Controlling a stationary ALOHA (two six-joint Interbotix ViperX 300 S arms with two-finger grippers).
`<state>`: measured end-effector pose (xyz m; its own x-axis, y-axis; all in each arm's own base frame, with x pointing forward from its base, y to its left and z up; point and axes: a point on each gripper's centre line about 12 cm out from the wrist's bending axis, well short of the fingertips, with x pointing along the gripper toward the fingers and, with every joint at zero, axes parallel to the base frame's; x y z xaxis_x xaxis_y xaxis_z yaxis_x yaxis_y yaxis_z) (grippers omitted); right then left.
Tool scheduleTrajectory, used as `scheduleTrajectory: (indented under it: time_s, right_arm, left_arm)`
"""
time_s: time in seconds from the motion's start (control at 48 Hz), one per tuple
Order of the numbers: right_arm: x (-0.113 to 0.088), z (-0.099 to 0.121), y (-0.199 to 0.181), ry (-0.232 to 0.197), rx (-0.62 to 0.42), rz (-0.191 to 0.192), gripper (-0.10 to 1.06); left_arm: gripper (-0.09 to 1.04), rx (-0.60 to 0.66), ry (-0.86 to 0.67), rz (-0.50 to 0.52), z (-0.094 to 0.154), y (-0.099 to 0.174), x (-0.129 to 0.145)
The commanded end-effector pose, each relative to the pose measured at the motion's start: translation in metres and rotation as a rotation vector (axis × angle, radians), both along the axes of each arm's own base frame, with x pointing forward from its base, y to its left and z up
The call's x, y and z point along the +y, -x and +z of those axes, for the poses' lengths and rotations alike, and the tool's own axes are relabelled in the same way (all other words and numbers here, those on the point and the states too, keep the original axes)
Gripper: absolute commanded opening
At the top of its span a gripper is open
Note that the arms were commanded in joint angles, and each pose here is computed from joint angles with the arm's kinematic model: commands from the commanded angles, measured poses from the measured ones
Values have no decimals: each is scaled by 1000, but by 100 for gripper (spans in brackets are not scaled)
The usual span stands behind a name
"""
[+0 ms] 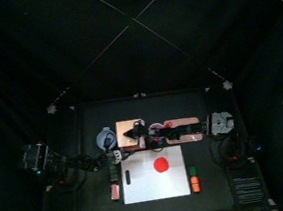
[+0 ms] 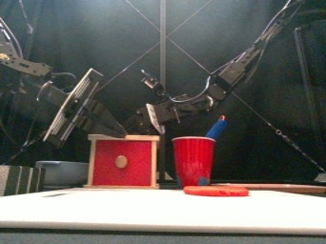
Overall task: Get the cutter from the drawer then cut the dough then place the extra dough in the bowl
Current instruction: Open the drawer
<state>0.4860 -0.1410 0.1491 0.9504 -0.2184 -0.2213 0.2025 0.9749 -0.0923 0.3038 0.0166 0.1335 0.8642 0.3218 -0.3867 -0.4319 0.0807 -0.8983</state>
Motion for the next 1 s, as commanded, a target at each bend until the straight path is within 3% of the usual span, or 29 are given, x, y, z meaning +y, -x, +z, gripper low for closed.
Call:
scheduleTrajectory:
  time_s: [0.021, 0.354, 1.0]
  right_arm:
    - [-1, 5, 1, 6, 1, -2, 4]
    - [3, 6, -1, 16, 1, 10, 4]
    - [8, 9, -5, 19, -10, 20, 4]
  left_arm:
    - [59, -21, 35, 15, 2, -5, -1]
    - [76, -17, 113, 53, -6, -11, 0]
    - [76, 41, 158, 229, -29, -7, 31]
